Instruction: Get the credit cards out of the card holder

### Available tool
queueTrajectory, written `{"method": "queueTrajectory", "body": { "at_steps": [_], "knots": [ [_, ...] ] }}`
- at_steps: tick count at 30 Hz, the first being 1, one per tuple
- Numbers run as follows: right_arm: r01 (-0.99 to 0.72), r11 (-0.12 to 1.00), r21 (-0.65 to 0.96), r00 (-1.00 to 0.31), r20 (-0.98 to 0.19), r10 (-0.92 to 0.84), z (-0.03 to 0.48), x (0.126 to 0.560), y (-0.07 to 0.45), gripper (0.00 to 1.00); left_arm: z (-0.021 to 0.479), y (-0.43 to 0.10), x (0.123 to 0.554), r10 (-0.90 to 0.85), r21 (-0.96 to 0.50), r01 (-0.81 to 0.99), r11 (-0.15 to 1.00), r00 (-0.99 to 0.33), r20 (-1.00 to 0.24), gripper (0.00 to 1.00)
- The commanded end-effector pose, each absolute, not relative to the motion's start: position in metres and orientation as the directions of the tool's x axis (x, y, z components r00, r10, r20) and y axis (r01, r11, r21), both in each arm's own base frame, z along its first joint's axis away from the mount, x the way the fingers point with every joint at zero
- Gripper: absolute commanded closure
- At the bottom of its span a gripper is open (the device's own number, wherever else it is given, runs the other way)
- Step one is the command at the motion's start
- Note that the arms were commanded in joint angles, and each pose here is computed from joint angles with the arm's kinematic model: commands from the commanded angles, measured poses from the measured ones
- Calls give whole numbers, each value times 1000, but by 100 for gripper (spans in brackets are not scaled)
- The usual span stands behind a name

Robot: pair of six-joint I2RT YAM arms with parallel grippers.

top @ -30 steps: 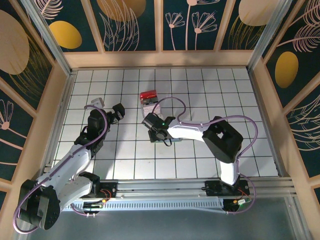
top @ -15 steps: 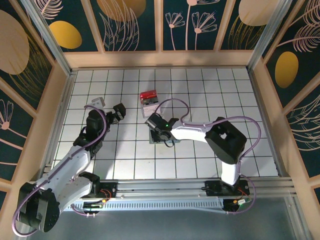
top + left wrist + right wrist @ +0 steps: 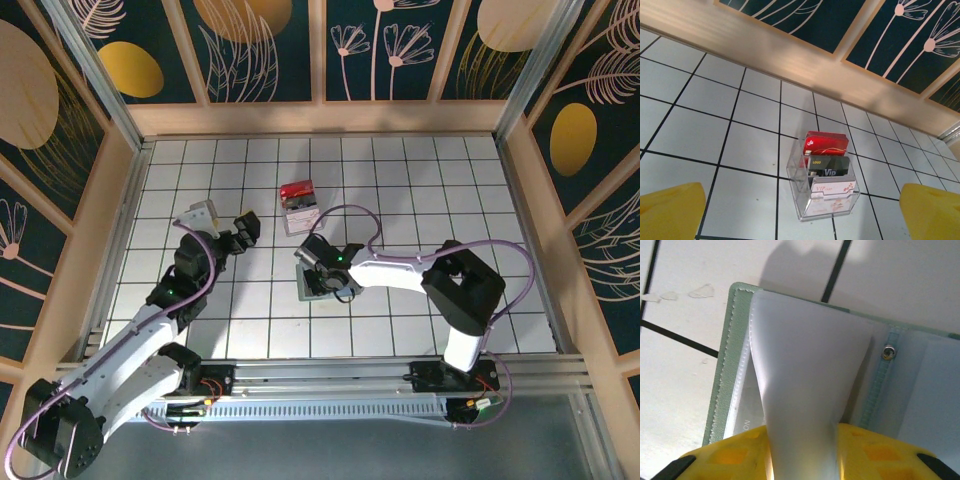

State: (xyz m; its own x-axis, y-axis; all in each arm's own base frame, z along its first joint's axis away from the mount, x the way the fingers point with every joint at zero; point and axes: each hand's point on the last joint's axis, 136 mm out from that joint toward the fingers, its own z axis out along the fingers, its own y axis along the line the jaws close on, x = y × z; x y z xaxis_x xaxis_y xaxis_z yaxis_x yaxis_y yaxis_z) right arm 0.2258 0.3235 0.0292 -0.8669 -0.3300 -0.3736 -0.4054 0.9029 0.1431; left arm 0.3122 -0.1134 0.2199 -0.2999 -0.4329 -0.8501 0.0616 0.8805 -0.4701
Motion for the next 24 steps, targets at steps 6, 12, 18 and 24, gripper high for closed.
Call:
{"method": "queueTrajectory", "body": {
  "at_steps": [6, 12, 18, 24],
  "knots": [
    [-371, 928, 33, -838, -442, -319, 52, 240, 304, 55, 225, -109, 321, -428, -449, 28, 893, -257, -866, 1],
    [-336, 942, -1, -840, -451, -300, 54, 246, 293, 53, 228, -106, 321, -415, -432, 15, 902, -252, -874, 1],
    [-297, 955, 8, -848, -463, -260, 57, 250, 284, 54, 228, -106, 321, -411, -429, 14, 903, -256, -875, 1],
    [-251, 968, 9, -857, -467, -218, 60, 254, 270, 55, 226, -109, 322, -401, -422, 22, 906, -268, -876, 1]
  ]
}}
